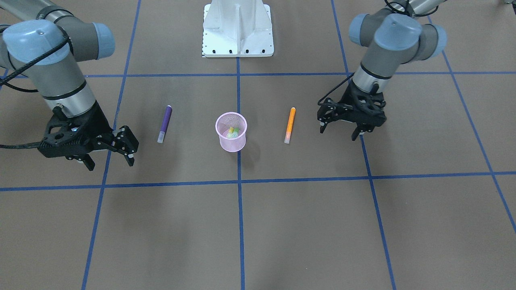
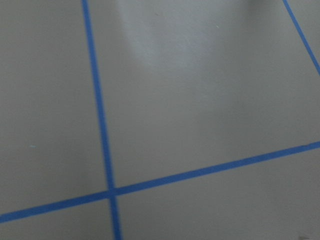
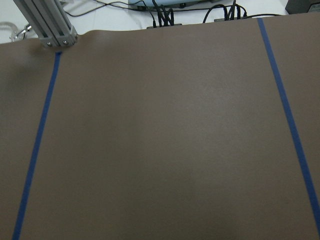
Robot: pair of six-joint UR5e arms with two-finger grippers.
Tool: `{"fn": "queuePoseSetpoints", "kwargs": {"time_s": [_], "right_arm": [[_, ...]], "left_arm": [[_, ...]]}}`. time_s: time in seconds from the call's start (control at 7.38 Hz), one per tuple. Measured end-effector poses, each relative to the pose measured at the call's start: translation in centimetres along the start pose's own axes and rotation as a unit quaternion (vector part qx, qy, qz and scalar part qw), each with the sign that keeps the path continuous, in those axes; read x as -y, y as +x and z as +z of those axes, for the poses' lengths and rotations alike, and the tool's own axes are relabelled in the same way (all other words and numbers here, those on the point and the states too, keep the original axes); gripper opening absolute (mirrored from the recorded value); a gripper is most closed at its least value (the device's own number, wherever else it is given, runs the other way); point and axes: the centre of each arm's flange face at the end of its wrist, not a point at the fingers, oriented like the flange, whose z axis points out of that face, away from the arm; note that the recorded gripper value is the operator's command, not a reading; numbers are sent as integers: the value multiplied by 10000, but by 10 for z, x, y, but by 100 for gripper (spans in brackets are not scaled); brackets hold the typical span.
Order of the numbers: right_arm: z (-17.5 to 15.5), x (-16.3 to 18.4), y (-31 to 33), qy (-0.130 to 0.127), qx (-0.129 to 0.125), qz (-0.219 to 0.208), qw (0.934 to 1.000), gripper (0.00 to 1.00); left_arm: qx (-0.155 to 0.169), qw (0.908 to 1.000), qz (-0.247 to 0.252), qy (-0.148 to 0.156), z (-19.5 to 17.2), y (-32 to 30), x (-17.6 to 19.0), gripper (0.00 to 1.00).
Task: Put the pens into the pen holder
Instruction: 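Withdraw the right arm while the left arm reaches toward the orange marker, then close the left gripper on the orange marker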
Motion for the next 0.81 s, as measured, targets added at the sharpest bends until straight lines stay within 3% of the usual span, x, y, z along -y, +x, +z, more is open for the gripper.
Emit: {"fn": "queuePoseSetpoints", "kwargs": {"time_s": [0.14, 0.27, 0.54, 0.81], "right_arm": [[-2, 2, 14, -46, -12, -104, 9999, 100], [-4, 4, 22, -73, -1, -165, 9998, 100], [-7, 7, 27, -101, 29, -190, 9998, 100], [-7, 7, 28, -107, 34, -192, 9998, 100]], "left_arm": [[19, 9999, 127, 34, 14, 33, -18, 99], [28, 9997, 257, 28, 27, 57, -36, 92], [85, 9993, 372, -32, 54, 87, -44, 68], [134, 9991, 398, -71, 71, 101, -39, 63]]}}
